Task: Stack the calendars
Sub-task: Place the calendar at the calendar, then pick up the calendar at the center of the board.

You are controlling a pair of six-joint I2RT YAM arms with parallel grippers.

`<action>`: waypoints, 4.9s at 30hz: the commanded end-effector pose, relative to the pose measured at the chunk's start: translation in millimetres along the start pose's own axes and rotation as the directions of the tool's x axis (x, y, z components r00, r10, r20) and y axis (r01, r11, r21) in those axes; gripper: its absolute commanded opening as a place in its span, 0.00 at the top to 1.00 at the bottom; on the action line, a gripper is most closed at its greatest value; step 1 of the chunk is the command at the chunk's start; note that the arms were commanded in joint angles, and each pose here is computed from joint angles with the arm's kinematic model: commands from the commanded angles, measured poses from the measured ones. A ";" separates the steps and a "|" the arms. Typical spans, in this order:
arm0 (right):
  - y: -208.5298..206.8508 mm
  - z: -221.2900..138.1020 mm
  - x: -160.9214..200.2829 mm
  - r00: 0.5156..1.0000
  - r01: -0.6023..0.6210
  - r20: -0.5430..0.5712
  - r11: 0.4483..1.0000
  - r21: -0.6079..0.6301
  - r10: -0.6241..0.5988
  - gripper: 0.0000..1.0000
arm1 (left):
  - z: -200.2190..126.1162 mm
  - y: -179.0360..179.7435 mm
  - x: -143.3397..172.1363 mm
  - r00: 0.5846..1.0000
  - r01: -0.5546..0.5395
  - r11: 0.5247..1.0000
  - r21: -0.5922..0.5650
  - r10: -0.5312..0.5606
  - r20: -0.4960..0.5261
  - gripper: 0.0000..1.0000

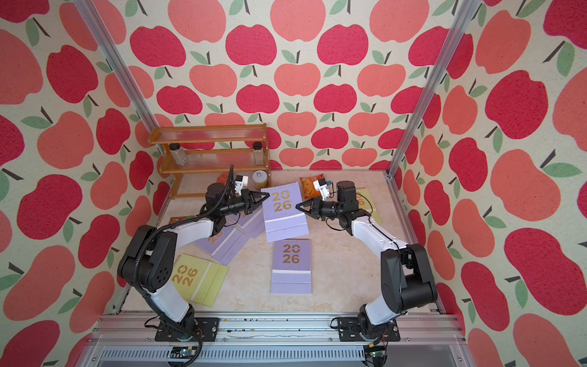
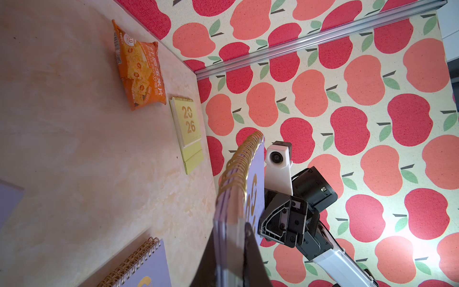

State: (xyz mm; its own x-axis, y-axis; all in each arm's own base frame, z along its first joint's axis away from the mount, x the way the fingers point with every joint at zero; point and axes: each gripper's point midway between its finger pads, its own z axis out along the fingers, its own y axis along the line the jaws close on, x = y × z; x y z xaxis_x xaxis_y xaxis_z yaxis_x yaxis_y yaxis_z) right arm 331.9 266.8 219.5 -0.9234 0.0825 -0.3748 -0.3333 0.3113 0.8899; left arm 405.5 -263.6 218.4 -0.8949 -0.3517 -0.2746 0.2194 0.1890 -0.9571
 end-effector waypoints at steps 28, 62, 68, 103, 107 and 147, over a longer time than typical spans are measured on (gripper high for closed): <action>46.7 -28.7 29.5 0.928 0.361 -0.002 0.904 -0.227 -0.371 0.27 | -24.8 -81.9 33.2 0.931 -0.327 0.940 0.091 0.338 -0.141 1.00; -26.1 -35.4 89.5 0.975 -0.084 -0.203 0.996 0.025 0.088 1.00 | -51.9 -49.4 26.1 0.944 -0.316 0.946 -0.064 0.308 -0.117 0.00; -43.7 -30.6 109.6 0.962 -0.142 -0.232 0.989 0.032 0.146 1.00 | -50.7 -46.9 26.6 0.948 -0.303 0.951 -0.055 0.295 -0.115 0.00; -105.5 -6.4 150.7 0.937 -0.204 -0.250 0.964 0.171 0.243 0.73 | -34.8 -42.4 35.3 0.950 -0.281 0.959 -0.043 0.272 -0.150 0.00; -107.8 -6.5 149.1 0.939 -0.193 -0.248 0.963 0.187 0.237 0.55 | -33.3 -39.7 34.9 0.951 -0.277 0.960 -0.046 0.267 -0.153 0.00; -237.0 -224.2 -116.3 0.982 -0.142 0.186 0.499 0.855 -0.038 0.14 | 260.7 46.2 69.9 0.946 -0.263 0.939 -0.222 0.206 -0.250 0.00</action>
State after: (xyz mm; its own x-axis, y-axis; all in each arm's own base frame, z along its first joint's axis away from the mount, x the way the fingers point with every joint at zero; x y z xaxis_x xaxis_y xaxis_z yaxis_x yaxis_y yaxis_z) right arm 460.6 -18.1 114.7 -0.8786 0.2571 -0.4024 0.1262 0.9377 0.3236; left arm 442.8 -506.0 119.2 -0.9031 -0.0151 -0.4293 0.3639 0.5041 -0.7832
